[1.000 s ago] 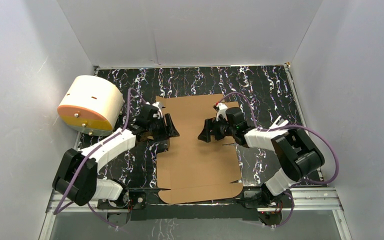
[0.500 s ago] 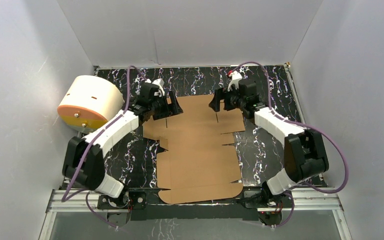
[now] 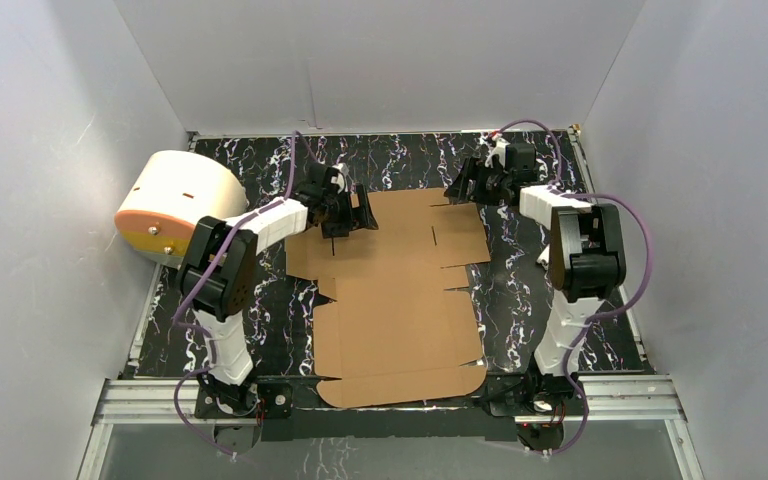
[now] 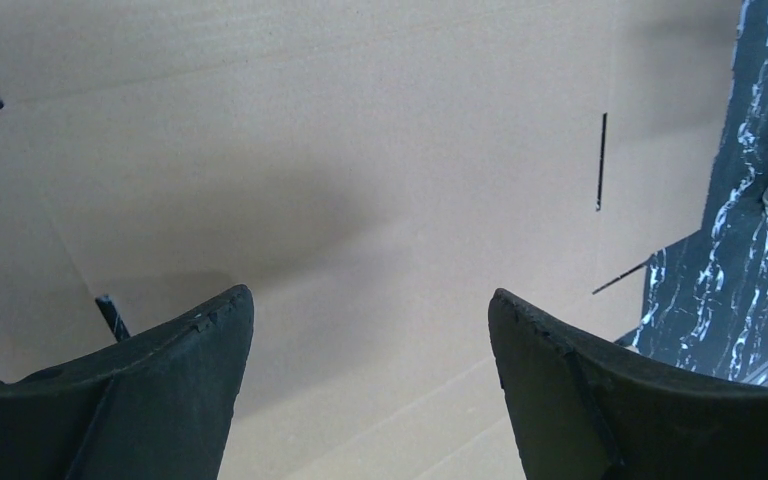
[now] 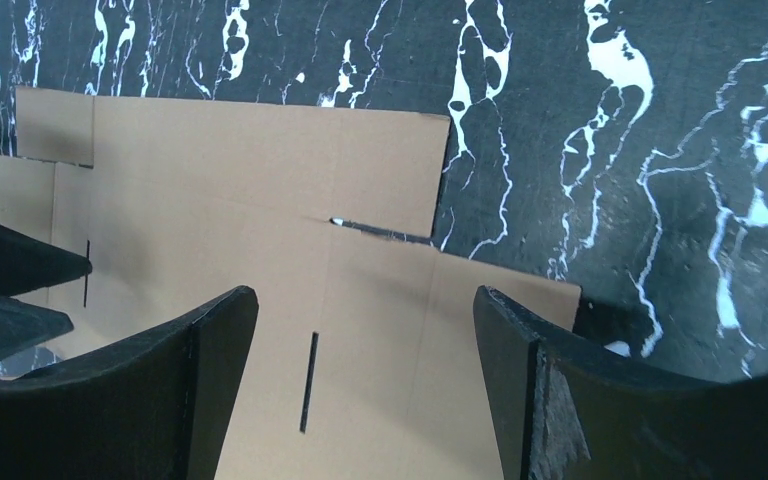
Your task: Fold the paper box
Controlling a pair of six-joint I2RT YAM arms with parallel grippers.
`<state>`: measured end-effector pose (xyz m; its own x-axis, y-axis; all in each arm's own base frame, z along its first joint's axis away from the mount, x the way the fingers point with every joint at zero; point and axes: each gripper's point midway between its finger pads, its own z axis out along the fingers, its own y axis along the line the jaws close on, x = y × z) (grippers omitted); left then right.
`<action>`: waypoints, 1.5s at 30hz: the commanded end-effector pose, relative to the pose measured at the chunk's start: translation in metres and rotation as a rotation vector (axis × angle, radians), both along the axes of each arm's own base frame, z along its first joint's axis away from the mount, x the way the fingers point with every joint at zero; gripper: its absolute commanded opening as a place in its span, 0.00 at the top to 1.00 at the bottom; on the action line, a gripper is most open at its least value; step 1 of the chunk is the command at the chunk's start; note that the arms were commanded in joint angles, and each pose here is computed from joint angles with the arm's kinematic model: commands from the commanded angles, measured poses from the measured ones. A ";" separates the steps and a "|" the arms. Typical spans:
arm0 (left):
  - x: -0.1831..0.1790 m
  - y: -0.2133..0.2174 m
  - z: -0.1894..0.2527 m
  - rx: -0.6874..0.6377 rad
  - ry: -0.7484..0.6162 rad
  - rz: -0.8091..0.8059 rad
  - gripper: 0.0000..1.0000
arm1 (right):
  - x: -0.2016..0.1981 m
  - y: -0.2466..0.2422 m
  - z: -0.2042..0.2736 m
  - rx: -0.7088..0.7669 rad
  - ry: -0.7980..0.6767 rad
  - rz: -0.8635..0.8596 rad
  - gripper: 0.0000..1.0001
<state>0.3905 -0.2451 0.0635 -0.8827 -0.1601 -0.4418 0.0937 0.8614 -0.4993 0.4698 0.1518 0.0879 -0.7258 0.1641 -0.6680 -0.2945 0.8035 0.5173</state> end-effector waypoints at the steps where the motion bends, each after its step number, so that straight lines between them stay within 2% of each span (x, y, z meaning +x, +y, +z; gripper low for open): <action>1: 0.014 -0.008 0.009 -0.012 -0.049 -0.047 0.15 | 0.024 0.017 0.015 0.074 -0.045 0.041 0.12; 12: 0.013 -0.011 -0.016 0.004 0.006 -0.080 0.16 | 0.043 0.021 -0.021 0.069 0.004 0.042 0.12; 20: 0.006 -0.013 -0.026 -0.005 0.041 -0.099 0.16 | 0.039 0.031 -0.036 0.066 0.033 0.060 0.12; 45: 0.001 -0.017 -0.036 -0.030 0.079 -0.102 0.17 | 0.033 0.047 -0.002 0.073 -0.028 0.095 0.12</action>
